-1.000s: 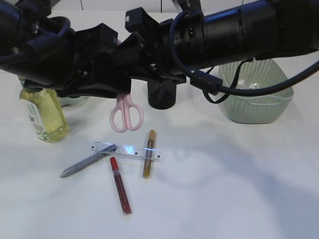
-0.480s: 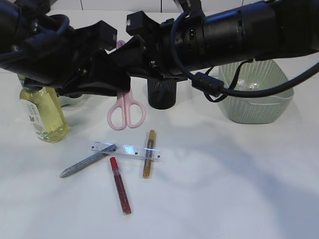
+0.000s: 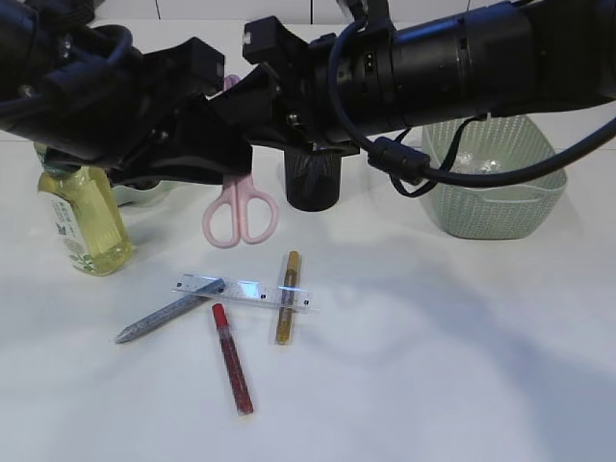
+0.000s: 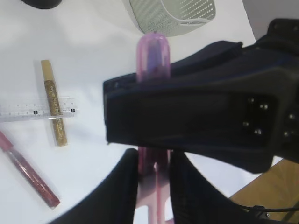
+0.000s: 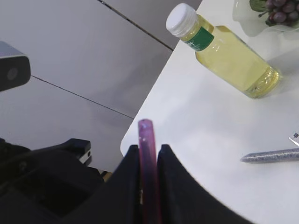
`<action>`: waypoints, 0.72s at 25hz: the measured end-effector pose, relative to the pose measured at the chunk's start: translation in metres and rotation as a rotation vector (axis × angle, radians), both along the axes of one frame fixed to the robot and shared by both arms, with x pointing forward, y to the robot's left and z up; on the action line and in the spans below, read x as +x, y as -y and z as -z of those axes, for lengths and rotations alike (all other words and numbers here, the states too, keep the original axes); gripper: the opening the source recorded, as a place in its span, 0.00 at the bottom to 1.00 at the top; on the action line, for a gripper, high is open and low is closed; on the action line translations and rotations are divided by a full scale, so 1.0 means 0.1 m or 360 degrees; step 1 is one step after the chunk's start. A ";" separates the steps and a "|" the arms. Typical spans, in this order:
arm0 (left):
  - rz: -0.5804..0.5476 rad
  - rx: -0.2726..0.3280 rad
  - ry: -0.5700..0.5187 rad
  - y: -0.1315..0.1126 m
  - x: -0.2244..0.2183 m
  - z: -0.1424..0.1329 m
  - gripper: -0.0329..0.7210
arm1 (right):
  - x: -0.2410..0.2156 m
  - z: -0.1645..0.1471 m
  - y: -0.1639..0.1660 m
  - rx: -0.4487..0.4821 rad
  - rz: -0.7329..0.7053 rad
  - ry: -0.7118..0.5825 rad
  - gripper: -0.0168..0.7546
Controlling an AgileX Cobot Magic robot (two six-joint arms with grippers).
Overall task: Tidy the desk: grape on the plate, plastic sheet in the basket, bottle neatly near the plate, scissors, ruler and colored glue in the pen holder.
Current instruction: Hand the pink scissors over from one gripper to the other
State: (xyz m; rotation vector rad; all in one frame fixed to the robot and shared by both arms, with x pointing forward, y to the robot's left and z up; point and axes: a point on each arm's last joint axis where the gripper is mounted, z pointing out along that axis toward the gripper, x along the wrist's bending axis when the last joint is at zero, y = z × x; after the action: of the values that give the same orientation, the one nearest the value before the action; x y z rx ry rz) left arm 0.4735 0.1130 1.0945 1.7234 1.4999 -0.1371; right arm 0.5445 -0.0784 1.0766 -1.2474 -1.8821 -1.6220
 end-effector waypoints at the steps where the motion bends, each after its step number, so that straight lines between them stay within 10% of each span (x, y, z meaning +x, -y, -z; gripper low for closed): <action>1: 0.0001 0.0001 -0.0002 0.00 0.00 0.00 0.28 | 0.00 0.00 0.00 0.0009 0.0004 -0.0005 0.15; 18: 0.0018 0.0033 -0.0046 0.02 0.02 0.07 0.43 | -0.03 -0.04 -0.03 0.0083 -0.0029 -0.0028 0.13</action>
State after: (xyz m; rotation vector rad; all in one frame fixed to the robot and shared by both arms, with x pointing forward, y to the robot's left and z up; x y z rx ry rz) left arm 0.4752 0.1111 1.0877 1.7533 1.5174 -0.1535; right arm 0.5417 -0.0750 1.0806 -1.2161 -1.8235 -1.6351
